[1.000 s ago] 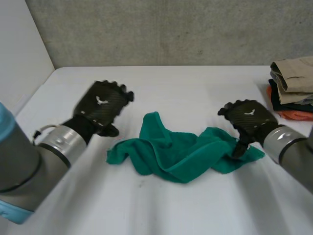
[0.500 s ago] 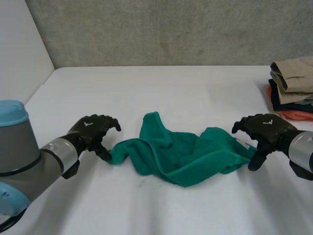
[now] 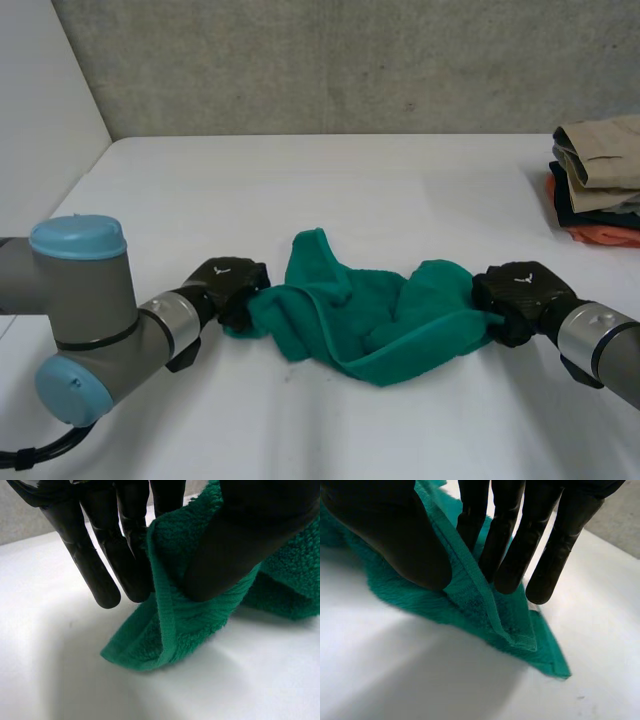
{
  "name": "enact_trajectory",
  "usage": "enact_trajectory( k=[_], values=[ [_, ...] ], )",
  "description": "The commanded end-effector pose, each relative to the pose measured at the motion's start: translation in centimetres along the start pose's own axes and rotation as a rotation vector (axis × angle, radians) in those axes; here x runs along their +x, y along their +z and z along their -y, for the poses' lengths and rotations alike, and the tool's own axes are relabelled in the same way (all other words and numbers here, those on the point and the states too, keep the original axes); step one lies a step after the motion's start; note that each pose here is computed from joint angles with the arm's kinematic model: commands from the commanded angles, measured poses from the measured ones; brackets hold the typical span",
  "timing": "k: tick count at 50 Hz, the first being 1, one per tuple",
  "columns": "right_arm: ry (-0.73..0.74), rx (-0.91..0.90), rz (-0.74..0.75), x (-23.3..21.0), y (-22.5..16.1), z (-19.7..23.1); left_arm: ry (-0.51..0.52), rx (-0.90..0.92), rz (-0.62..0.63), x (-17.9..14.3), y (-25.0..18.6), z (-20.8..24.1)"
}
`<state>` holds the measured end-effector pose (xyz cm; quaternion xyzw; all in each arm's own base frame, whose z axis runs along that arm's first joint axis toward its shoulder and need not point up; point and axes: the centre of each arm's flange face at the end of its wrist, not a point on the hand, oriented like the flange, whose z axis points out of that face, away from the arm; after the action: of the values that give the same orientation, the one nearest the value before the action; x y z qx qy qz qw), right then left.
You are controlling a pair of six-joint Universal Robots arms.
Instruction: Fold the laundry.
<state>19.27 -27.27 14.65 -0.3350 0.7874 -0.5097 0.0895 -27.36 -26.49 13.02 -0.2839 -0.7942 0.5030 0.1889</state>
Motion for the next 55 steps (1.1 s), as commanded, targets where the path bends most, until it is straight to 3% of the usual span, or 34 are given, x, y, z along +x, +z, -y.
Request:
enact_trajectory(
  k=[1, 6, 11, 18, 22, 33, 39, 43, 47, 49, 52, 55],
  values=[
    [-0.039, 0.076, -0.063, 1.9, -0.3, 2.8, 0.048, 0.110, 0.079, -0.3, -1.8, 4.7],
    [-0.131, 0.242, -0.171, 4.1, -5.8, 10.5, 0.094, 0.307, 0.162, -0.6, -6.2, 11.0],
    [-0.175, 0.324, -0.216, 4.9, -8.9, 14.6, 0.146, 0.521, 0.194, 0.4, -11.8, 16.1],
    [-0.222, 0.402, -0.251, 4.5, -12.1, 17.8, 0.204, 0.568, 0.219, 0.6, -13.3, 17.0],
    [-0.188, 0.325, -0.209, 4.8, -9.8, 15.9, 0.241, 0.493, 0.215, 0.6, -11.8, 15.0],
    [-0.135, 0.011, -0.062, 5.4, -1.1, 8.3, 0.340, 0.185, 0.189, -1.4, -2.2, 6.5],
    [-0.165, 0.017, -0.086, 6.0, 3.4, 7.8, 0.397, 0.235, 0.220, -3.4, 2.3, 7.6],
    [-0.240, 0.210, -0.218, 6.9, 6.0, 11.7, 0.452, 0.500, 0.319, -4.9, 3.6, 14.3],
    [-0.263, 0.537, -0.381, 8.4, 6.4, 18.1, 0.487, 0.821, 0.479, -6.4, 2.5, 22.1],
    [-0.247, 0.737, -0.473, 9.7, 5.2, 21.8, 0.498, 1.002, 0.552, -6.6, 0.9, 26.0],
    [-0.224, 0.951, -0.573, 10.8, 2.4, 26.0, 0.500, 1.123, 0.597, -6.8, -0.7, 28.6],
    [-0.223, 1.038, -0.597, 10.2, 0.0, 28.4, 0.501, 1.163, 0.604, -6.3, -1.8, 29.6]
  ],
)
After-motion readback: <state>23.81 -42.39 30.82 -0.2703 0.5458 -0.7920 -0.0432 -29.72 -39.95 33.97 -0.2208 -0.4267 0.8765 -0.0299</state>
